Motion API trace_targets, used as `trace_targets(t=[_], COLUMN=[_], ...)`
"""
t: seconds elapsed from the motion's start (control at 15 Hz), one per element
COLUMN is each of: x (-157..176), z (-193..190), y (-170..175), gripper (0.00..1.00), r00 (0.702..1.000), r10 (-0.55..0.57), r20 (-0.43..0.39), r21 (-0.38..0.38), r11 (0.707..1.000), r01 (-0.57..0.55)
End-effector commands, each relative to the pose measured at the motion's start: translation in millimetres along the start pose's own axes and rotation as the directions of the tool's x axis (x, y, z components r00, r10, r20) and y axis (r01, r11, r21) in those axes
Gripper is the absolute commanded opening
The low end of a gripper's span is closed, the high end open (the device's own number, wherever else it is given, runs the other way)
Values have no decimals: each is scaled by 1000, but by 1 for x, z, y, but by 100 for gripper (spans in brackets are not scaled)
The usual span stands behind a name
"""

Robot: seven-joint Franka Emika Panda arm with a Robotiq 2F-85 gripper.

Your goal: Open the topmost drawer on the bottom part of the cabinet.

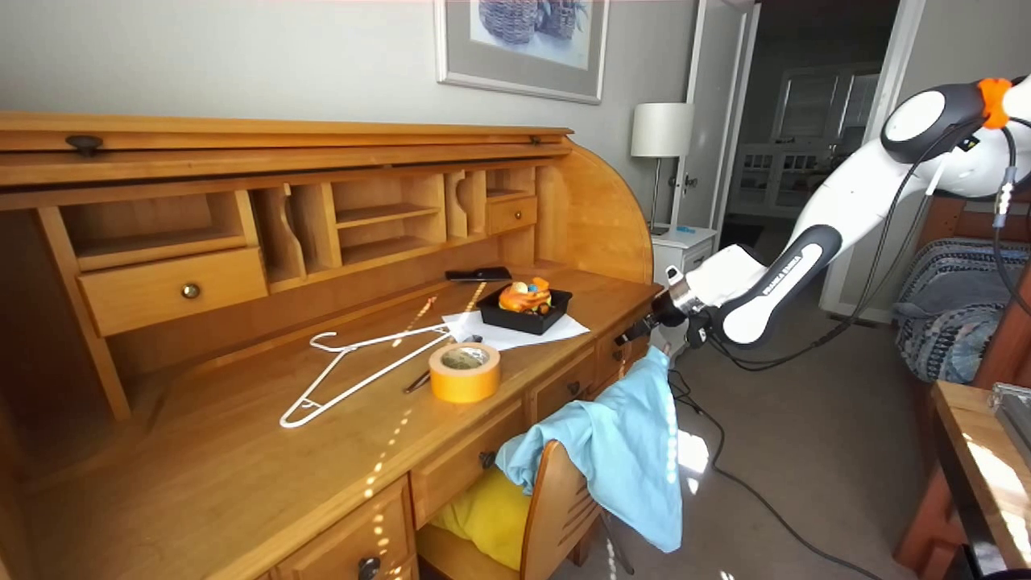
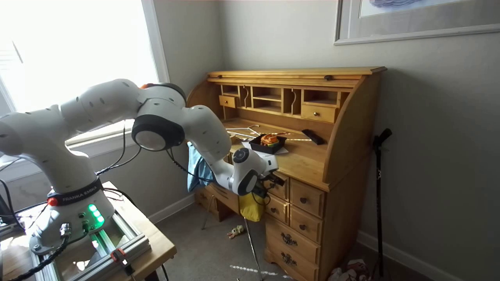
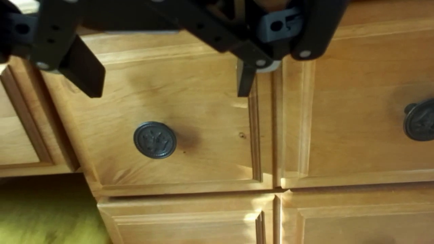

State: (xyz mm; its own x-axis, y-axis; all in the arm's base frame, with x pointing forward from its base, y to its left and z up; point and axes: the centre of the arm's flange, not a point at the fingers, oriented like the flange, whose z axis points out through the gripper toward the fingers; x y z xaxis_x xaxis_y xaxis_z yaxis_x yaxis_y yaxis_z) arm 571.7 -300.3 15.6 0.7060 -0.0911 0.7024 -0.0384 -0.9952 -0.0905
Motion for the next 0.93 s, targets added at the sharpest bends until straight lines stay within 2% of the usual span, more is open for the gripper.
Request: trace_targets(t=[0.0, 0.87], x=[-8, -33], z=[3, 40], y=[-4, -28], gripper=[100, 100], r00=[999, 996], r10=[-11, -45], r20=[31, 80], r21=[39, 83], r11=[999, 996], r01=[9, 39])
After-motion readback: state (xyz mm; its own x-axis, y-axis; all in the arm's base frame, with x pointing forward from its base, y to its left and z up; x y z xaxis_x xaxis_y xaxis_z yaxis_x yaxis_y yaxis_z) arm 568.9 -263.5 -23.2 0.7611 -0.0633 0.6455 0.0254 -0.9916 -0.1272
